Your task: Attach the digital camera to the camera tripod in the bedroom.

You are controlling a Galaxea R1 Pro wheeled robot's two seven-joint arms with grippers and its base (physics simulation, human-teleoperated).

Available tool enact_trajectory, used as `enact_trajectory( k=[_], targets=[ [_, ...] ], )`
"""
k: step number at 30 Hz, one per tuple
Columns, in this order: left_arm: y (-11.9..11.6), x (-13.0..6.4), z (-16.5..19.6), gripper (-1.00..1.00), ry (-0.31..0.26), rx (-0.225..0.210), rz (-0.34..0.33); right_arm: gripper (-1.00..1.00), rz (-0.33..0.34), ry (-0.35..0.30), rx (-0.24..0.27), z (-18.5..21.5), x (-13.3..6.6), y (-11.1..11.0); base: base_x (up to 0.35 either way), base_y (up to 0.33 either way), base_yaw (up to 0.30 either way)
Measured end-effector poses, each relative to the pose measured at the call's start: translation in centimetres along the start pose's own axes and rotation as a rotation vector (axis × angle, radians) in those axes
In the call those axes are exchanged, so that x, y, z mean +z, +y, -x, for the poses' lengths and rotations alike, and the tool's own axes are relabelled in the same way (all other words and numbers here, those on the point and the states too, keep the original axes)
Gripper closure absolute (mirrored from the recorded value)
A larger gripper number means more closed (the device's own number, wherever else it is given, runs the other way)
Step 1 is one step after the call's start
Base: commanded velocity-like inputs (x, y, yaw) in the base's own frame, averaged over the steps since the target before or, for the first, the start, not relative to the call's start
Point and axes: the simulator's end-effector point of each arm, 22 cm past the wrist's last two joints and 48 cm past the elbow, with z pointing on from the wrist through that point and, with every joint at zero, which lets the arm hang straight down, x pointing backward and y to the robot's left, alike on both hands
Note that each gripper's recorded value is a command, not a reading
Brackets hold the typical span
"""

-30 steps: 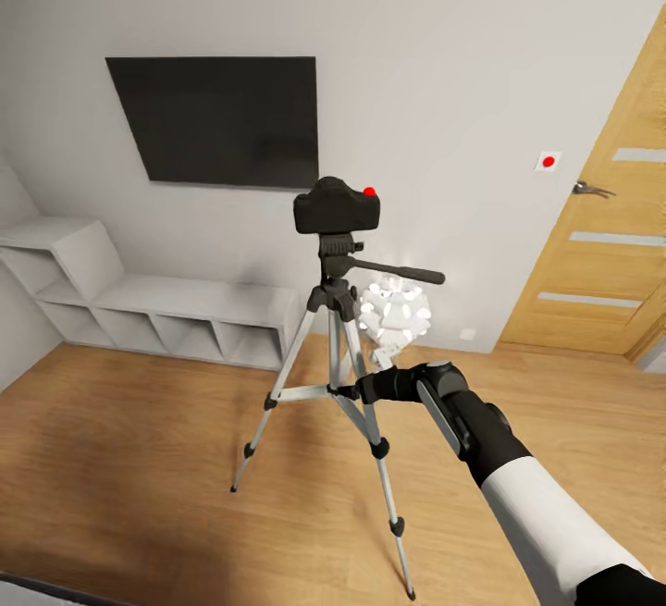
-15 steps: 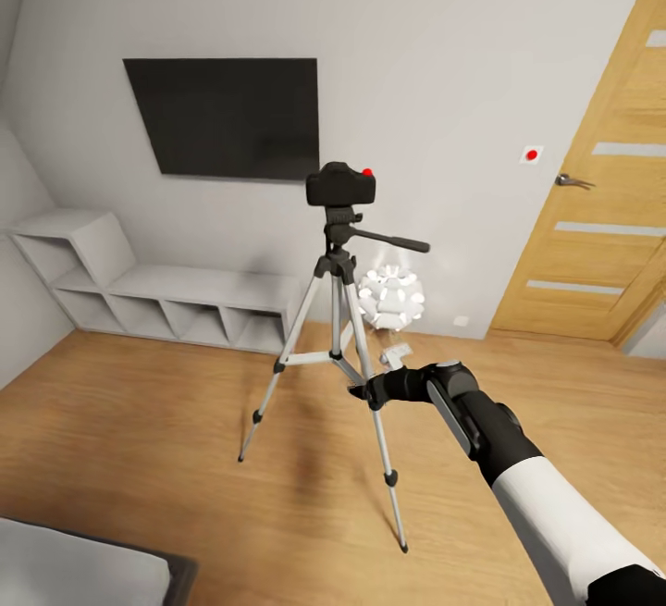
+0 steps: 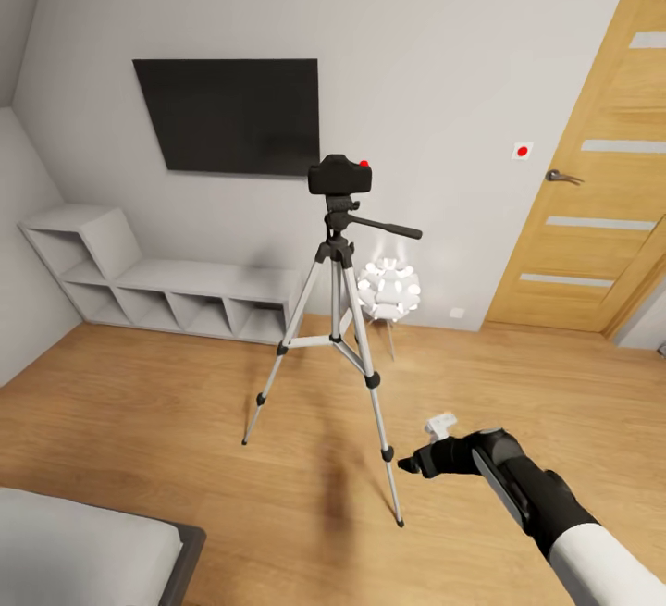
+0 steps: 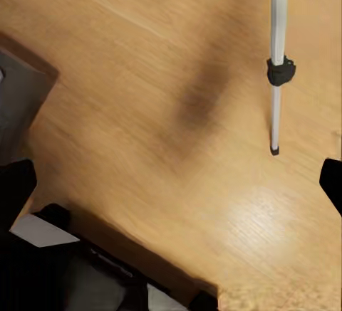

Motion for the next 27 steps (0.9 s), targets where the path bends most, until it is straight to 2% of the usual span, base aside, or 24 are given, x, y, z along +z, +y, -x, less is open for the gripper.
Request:
enact_trajectory(
  k=[1, 2, 4, 5, 6, 7, 9, 10, 12, 16, 17, 22, 24, 27],
  targets=[
    [0.0, 0.0, 0.0, -1.0, 0.0, 0.0, 0.0, -1.0, -0.001, 0.027, 0.016, -2.2, 0.5, -0.3, -0.014, 0.0, 0.0],
    [0.0, 0.0, 0.0, -1.0, 0.0, 0.0, 0.0, -1.0, -0.007, 0.069, 0.036, -6.0, 1.3, -0.8, -0.011, 0.0, 0.0],
    [0.0, 0.0, 0.0, -1.0, -0.001, 0.0, 0.001, -1.0, -0.011, 0.117, 0.064, -10.5, 2.0, -1.3, -0.007, 0.0, 0.0],
    [0.1, 0.0, 0.0, -1.0, -0.001, 0.0, 0.001, -1.0, -0.018, 0.166, 0.09, -14.8, 2.4, -1.7, -0.005, 0.0, 0.0],
    [0.1, 0.0, 0.1, -1.0, -0.001, 0.0, 0.001, -1.0, -0.021, 0.2, 0.11, -17.4, 2.6, -1.9, -0.003, 0.0, 0.0],
    [0.0, 0.0, 0.0, -1.0, 0.001, 0.0, 0.0, -1.0, -0.03, 0.258, 0.143, -21.8, 2.6, -2.2, -0.002, 0.0, 0.0],
    [0.0, 0.0, -0.1, -1.0, 0.003, 0.001, -0.001, -1.0, -0.043, 0.332, 0.182, -26.9, 2.1, -2.4, -0.002, 0.0, 0.0],
    [0.0, 0.0, -0.2, -1.0, 0.006, 0.001, -0.001, -1.0, -0.055, 0.383, 0.209, -30.8, 1.5, -2.4, 0.0, 0.0, 0.0],
    [0.3, 0.1, -0.7, -1.0, 0.012, 0.002, 0.003, -1.0, -0.071, 0.43, 0.234, -35.4, 0.4, -2.3, 0.0, 0.0, 0.0],
    [0.8, 0.1, -1.4, -1.0, 0.023, 0.003, 0.01, -1.0, -0.113, 0.419, 0.223, -38.2, -0.3, -2.8, 0.0, 0.0, 0.0],
    [1.3, 0.2, -2.0, -1.0, 0.03, 0.004, 0.016, -1.0, -0.159, 0.44, 0.215, -40.5, -1.1, -3.1, 0.0, 0.0, 0.0],
    [2.0, 0.3, -2.7, -1.0, 0.038, 0.01, 0.025, -1.0, -0.291, 0.52, 0.209, -47.0, -3.8, -3.4, 0.0, 0.0, 0.0],
    [2.2, 0.3, -2.8, -1.0, 0.039, 0.016, 0.027, -1.0, -0.315, 0.532, 0.212, -48.0, -4.1, -3.0, 0.0, 0.0, 0.0],
    [2.5, 0.3, -2.6, -1.0, 0.034, 0.053, 0.032, -1.0, -0.332, 0.545, 0.219, -49.0, -3.7, -1.2, 0.0, 0.0, 0.0]
  ],
)
